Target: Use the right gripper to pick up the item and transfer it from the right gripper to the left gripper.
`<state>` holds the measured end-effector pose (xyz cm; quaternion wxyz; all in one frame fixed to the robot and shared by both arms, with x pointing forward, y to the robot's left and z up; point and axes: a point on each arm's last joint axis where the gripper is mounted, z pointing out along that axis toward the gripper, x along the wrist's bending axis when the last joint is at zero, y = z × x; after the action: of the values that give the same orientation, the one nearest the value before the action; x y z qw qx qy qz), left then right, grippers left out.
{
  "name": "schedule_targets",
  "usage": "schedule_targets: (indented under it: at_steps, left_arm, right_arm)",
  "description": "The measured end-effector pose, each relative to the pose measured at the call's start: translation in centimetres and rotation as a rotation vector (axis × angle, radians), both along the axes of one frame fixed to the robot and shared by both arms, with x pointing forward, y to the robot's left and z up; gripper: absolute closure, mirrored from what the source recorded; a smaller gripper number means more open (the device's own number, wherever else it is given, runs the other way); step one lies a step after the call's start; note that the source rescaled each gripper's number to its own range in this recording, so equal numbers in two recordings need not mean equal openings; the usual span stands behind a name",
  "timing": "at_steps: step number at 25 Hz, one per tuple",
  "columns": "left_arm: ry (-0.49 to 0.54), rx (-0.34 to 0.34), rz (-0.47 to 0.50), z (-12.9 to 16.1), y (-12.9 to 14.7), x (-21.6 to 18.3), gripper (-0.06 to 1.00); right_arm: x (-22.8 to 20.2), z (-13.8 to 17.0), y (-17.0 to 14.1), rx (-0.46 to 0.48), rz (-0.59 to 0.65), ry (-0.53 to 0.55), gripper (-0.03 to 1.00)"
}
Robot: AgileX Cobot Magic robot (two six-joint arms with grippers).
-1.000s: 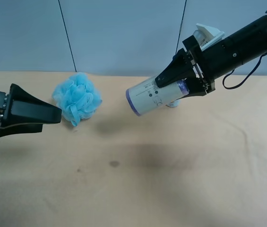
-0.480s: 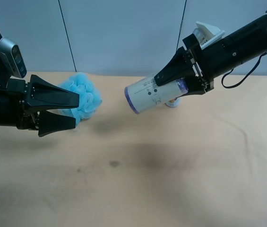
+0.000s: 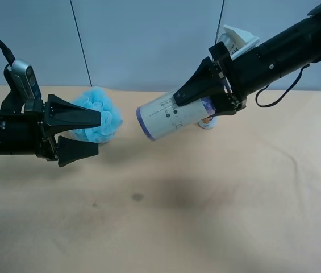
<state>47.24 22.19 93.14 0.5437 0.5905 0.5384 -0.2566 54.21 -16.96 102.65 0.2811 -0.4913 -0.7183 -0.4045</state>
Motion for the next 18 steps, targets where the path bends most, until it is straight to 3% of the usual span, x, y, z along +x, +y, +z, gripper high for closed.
schedule_targets:
  at_steps: [12,18]
  left_arm:
    - [-0.186,-0.028,-0.182,3.3,-5.2,2.3,-0.05]
    - [-0.128,-0.050,-0.189,2.9,-6.3,3.9,-0.05]
  right_arm:
    - [0.0,0.3,0.4,0.038,-0.004,-0.010,0.95]
    - [0.1,0.4,0.5,0.050,-0.010,-0.008,0.95]
